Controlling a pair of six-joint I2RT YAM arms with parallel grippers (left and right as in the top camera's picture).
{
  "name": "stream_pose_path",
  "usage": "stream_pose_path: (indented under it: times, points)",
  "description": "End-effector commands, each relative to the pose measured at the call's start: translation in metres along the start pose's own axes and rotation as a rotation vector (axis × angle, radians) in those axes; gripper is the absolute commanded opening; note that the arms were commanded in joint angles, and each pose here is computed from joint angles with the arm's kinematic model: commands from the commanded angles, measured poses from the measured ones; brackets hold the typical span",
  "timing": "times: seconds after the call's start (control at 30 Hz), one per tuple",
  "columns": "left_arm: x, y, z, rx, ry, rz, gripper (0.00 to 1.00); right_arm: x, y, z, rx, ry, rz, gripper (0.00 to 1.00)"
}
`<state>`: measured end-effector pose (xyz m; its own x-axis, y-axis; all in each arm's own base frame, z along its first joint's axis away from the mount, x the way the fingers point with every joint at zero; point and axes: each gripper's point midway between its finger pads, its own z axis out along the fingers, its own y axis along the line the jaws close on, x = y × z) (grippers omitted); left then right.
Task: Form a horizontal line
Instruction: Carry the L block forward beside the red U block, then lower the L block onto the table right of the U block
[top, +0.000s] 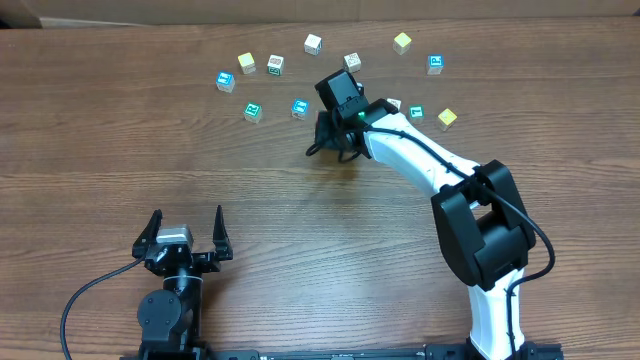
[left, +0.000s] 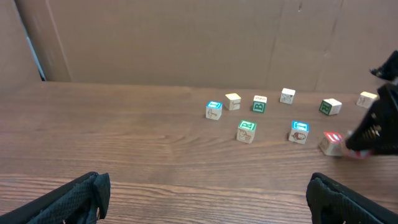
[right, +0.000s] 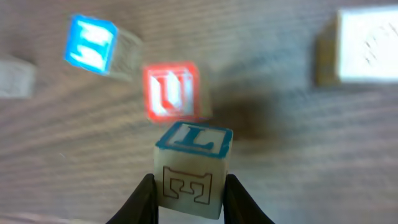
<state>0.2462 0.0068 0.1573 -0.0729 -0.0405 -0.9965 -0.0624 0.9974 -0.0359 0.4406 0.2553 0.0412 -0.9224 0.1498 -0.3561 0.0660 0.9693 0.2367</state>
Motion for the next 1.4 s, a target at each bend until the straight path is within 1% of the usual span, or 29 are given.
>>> stream_pose_path:
  times: [0.0, 0.13, 0.27, 0.37, 0.93, 1.23, 1.37]
  points:
    - [-0.001, -0.002, 0.0, 0.007, -0.006, 0.022, 0.99, -0.023, -0.009, -0.037, 0.008, -0.049, 0.027, 0.16]
    - [-0.001, -0.002, 0.0, 0.007, -0.006, 0.022, 1.0, -0.018, -0.041, -0.043, 0.077, 0.014, 0.065, 0.16]
    - [-0.001, -0.002, 0.0, 0.007, -0.006, 0.022, 1.0, -0.01, -0.063, -0.04, 0.116, 0.081, 0.014, 0.16]
    - [-0.001, -0.002, 0.0, 0.007, -0.006, 0.022, 1.0, -0.004, -0.066, -0.035, 0.116, 0.11, -0.05, 0.16]
    - [-0.001, -0.002, 0.0, 0.007, -0.006, 0.022, 1.0, 0.032, -0.073, -0.019, 0.1, 0.224, -0.044, 0.17]
    - [-0.001, -0.002, 0.0, 0.007, -0.006, 0.022, 1.0, 0.04, -0.063, -0.02, 0.042, 0.264, -0.037, 0.17]
    - [-0.001, -0.002, 0.0, 0.007, -0.006, 0.022, 1.0, 0.041, -0.063, -0.02, 0.045, 0.271, -0.036, 0.18]
